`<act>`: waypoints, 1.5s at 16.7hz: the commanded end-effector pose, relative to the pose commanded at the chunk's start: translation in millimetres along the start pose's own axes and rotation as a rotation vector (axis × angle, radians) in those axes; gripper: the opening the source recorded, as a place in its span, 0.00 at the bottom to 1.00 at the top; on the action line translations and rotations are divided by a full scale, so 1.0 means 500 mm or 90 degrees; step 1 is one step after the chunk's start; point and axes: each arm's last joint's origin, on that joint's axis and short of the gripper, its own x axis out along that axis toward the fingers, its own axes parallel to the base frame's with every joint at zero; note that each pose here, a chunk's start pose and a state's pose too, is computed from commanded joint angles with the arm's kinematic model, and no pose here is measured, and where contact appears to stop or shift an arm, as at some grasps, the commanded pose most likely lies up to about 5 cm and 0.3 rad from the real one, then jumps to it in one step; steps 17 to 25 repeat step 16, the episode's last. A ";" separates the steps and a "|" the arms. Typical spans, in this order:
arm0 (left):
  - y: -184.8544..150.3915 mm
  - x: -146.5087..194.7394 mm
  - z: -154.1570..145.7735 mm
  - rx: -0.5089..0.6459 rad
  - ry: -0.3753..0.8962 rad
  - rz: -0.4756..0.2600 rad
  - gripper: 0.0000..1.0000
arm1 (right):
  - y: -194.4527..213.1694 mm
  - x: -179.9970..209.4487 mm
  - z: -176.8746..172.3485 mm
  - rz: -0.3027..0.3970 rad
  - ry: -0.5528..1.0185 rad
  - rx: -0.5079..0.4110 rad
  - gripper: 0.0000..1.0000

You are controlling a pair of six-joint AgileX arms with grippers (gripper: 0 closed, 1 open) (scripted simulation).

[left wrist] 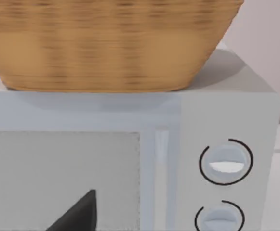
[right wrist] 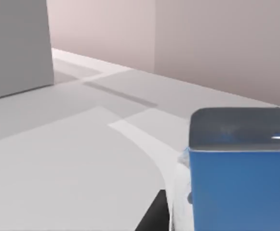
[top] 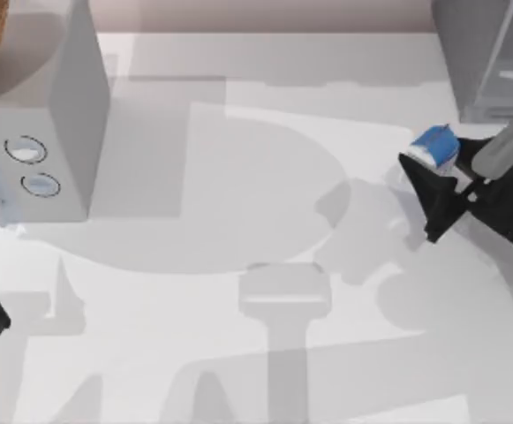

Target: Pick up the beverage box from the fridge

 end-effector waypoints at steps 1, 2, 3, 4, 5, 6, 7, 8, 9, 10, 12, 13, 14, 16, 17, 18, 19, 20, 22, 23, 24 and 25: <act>0.000 0.000 0.000 0.000 0.000 0.000 1.00 | 0.000 0.000 0.000 0.000 0.000 0.000 0.30; 0.000 0.000 0.000 0.000 0.000 0.000 1.00 | 0.000 0.000 0.000 0.000 0.000 0.000 0.38; 0.000 0.000 0.000 0.000 0.000 0.000 1.00 | 0.000 0.000 0.000 0.000 0.000 0.000 0.45; 0.000 0.000 0.000 0.000 0.000 0.000 1.00 | 0.000 0.000 0.000 0.000 0.000 0.000 0.53; 0.000 0.000 0.000 0.000 0.000 0.000 1.00 | 0.000 0.000 0.000 0.000 0.000 0.000 0.60; 0.000 0.000 0.000 0.000 0.000 0.000 1.00 | 0.000 0.000 0.000 0.000 0.000 0.000 0.68; 0.000 0.000 0.000 0.000 0.000 0.000 1.00 | 0.000 0.000 0.000 0.000 0.000 0.000 0.75; 0.000 0.000 0.000 0.000 0.000 0.000 1.00 | 0.000 0.000 0.000 0.000 0.000 0.000 0.83; 0.000 0.000 0.000 0.000 0.000 0.000 1.00 | 0.000 0.000 0.000 0.000 0.000 0.000 0.90; 0.000 0.000 0.000 0.000 0.000 0.000 1.00 | 0.000 0.000 0.000 0.000 0.000 0.000 0.98; 0.000 0.000 0.000 0.000 0.000 0.000 1.00 | 0.000 0.000 0.000 0.000 0.000 0.000 1.00; 0.000 0.000 0.000 0.000 0.000 0.000 1.00 | 0.000 0.000 0.000 0.000 0.000 0.000 1.00; 0.000 0.000 0.000 0.000 0.000 0.000 1.00 | 0.000 0.000 0.000 0.000 0.000 0.000 1.00; 0.000 0.000 0.000 0.000 0.000 0.000 1.00 | 0.000 0.000 0.000 0.000 0.000 0.000 1.00; 0.000 0.000 0.000 0.000 0.000 0.000 1.00 | 0.000 0.000 0.000 0.000 0.000 0.000 1.00; 0.000 0.000 0.000 0.000 0.000 0.000 1.00 | 0.000 0.000 0.000 0.000 0.000 0.000 1.00; 0.000 0.000 0.000 0.000 0.000 0.000 1.00 | 0.000 0.000 0.000 0.000 0.000 0.000 1.00; 0.000 0.000 0.000 0.000 0.000 0.000 1.00 | 0.000 0.000 0.000 0.000 0.000 0.000 1.00; 0.000 0.000 0.000 0.000 0.000 0.000 1.00 | 0.000 0.000 0.000 0.000 0.000 0.000 1.00; 0.000 0.000 0.000 0.000 0.000 0.000 1.00 | 0.000 0.000 0.000 0.000 0.000 0.000 1.00; 0.000 0.000 0.000 0.000 0.000 0.000 1.00 | 0.000 0.000 0.000 0.000 0.000 0.000 1.00; 0.000 0.000 0.000 0.000 0.000 0.000 1.00 | 0.000 0.000 0.000 0.000 0.000 0.000 1.00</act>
